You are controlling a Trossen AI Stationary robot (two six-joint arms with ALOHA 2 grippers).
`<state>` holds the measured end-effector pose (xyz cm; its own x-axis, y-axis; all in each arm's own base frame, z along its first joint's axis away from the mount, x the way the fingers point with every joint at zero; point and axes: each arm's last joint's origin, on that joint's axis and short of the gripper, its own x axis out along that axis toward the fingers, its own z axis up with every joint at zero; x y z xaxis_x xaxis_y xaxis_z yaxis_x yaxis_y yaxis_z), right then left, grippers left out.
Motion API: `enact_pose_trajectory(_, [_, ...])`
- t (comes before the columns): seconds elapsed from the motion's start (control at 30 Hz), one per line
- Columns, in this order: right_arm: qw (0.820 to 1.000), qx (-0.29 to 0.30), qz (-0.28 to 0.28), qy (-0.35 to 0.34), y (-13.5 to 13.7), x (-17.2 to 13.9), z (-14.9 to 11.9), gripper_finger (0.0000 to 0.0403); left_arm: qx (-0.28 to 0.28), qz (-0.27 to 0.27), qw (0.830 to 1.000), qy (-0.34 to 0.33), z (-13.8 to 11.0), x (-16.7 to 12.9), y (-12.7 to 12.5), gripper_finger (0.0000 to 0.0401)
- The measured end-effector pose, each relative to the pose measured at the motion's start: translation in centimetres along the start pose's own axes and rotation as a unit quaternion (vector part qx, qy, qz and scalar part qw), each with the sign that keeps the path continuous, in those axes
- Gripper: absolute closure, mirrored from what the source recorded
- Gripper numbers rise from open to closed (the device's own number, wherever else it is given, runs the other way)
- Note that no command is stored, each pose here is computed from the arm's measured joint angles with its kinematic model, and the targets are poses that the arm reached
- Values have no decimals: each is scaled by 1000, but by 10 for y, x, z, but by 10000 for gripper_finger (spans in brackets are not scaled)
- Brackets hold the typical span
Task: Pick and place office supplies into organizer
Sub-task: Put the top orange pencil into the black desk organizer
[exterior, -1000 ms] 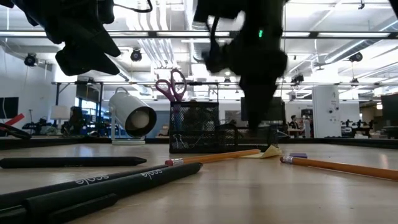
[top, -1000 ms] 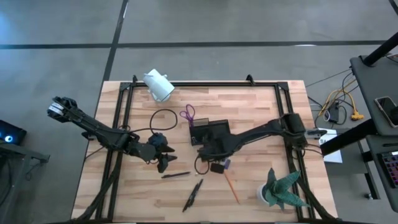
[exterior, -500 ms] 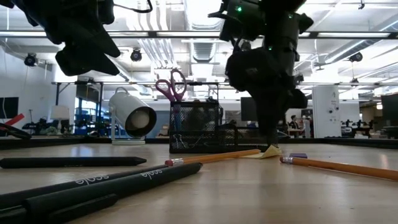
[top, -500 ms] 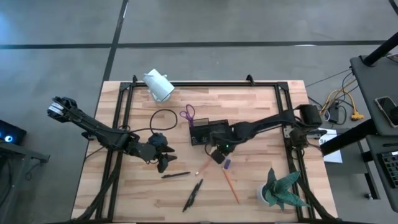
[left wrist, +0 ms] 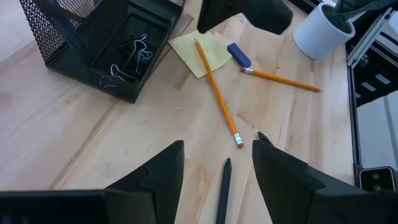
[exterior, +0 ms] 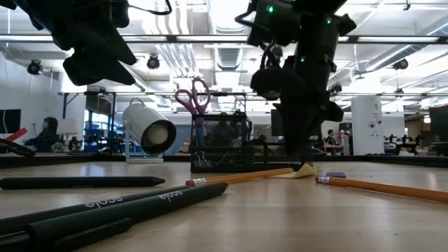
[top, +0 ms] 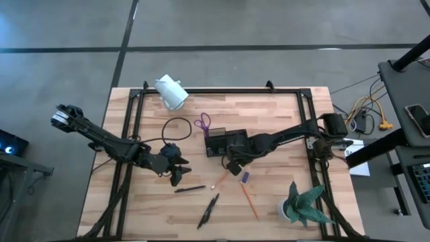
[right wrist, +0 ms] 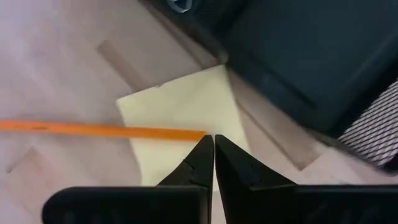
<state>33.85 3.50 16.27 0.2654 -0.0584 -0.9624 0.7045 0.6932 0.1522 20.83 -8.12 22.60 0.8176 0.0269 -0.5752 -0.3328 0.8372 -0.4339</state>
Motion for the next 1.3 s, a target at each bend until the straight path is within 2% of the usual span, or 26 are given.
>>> enact_pose_trajectory(0.4, [1000,-2,-12,14,-3,16,-3,394,0,0,1000,0,0,0,0,228])
enact_pose_trajectory(1.17, [1000,0,-5,7,-6,23,-4,394,-1,-1,1000,-1,0,0,0,228])
enact_pose_trajectory(1.3, [1000,1,-3,5,-5,23,-4,394,-6,-28,1000,-2,2,0,-4,228])
